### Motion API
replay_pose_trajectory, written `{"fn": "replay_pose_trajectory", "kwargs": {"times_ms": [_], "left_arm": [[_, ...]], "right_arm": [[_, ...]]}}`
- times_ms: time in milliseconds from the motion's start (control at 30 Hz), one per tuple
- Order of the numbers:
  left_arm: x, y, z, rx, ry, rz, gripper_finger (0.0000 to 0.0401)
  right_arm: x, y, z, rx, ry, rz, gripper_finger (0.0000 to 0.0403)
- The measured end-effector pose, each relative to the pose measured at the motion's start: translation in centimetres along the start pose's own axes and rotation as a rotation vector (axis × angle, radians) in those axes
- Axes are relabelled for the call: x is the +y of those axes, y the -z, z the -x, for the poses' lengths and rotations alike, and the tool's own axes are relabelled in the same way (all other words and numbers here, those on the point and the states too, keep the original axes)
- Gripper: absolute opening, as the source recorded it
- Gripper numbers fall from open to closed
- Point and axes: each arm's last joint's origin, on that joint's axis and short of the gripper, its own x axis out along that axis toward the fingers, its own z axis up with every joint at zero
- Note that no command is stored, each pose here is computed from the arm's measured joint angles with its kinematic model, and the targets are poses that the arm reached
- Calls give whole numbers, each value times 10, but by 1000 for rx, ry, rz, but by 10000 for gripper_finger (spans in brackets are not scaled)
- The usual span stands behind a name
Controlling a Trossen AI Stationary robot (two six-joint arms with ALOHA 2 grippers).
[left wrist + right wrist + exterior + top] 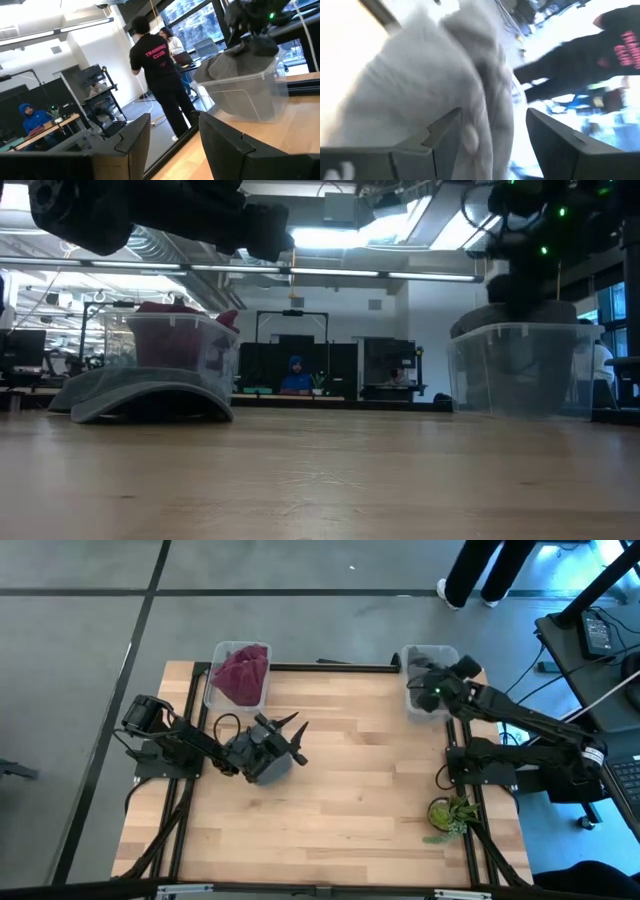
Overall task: Pick & Place hat
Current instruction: Put the top gray cap into the right transparent bin, then put the gray cap into the right transparent bin
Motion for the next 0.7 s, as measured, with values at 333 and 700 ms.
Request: {"fn": "replay_pose_trajectory", "kwargs": {"times_ms": [333,700], "left_arm": [[2,-4,16,129,-151,10,165],[-13,-24,42,-102,268,329,162]], "right_arm": [[-20,-37,40,-256,-493,-284,214],[60,-50,71,-663,-828,-270,213]]}}
